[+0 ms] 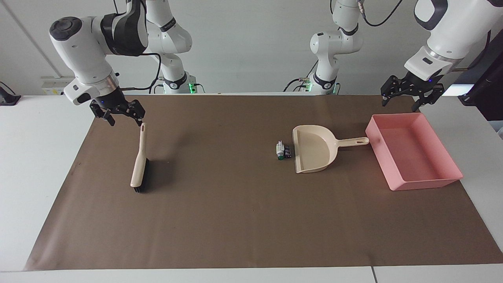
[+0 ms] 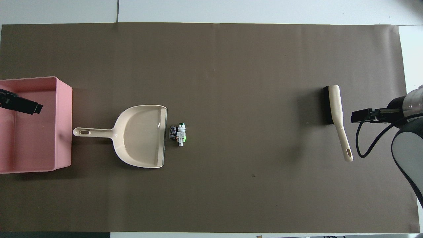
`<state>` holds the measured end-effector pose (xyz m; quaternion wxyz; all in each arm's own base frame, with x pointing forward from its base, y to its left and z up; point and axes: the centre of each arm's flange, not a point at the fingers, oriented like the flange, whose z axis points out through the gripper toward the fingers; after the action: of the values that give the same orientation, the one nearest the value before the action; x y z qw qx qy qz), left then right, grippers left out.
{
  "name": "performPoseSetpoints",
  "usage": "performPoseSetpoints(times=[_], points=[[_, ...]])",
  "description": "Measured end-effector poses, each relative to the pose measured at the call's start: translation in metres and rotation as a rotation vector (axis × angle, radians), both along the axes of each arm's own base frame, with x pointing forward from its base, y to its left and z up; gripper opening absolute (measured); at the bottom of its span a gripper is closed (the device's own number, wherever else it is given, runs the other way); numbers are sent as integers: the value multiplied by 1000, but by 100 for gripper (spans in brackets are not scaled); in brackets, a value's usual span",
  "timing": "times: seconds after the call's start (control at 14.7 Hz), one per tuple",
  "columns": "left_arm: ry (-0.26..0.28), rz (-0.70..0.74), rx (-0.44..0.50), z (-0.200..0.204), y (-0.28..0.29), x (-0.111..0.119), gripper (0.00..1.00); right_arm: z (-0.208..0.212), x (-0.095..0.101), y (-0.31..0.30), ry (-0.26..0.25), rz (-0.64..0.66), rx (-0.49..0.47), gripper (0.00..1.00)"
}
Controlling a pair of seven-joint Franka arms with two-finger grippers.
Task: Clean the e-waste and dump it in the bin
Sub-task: 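Move the left gripper toward the dustpan handle while the right gripper reaches the brush, then grasp the dustpan handle with the left gripper while the right gripper grasps the brush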
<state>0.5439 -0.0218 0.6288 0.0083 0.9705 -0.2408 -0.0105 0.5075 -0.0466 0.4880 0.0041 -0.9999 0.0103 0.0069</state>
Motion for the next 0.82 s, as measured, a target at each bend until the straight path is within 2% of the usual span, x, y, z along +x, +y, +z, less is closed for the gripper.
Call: performPoseSetpoints(times=[0.27, 0.54, 0.68, 0.82], points=[[11, -355, -11, -9, -1, 0, 97, -64, -10, -14, -14, 59, -2, 99], [40, -695, -30, -38, -11, -1, 97, -119, -22, -13, -20, 64, -4, 99], [68, -808, -44, -60, -23, -3, 97, -132, -24, -12, -15, 65, -4, 99], [86, -860, -24, -84, -33, -4, 97, -140, -27, -12, -2, 83, -3, 99]])
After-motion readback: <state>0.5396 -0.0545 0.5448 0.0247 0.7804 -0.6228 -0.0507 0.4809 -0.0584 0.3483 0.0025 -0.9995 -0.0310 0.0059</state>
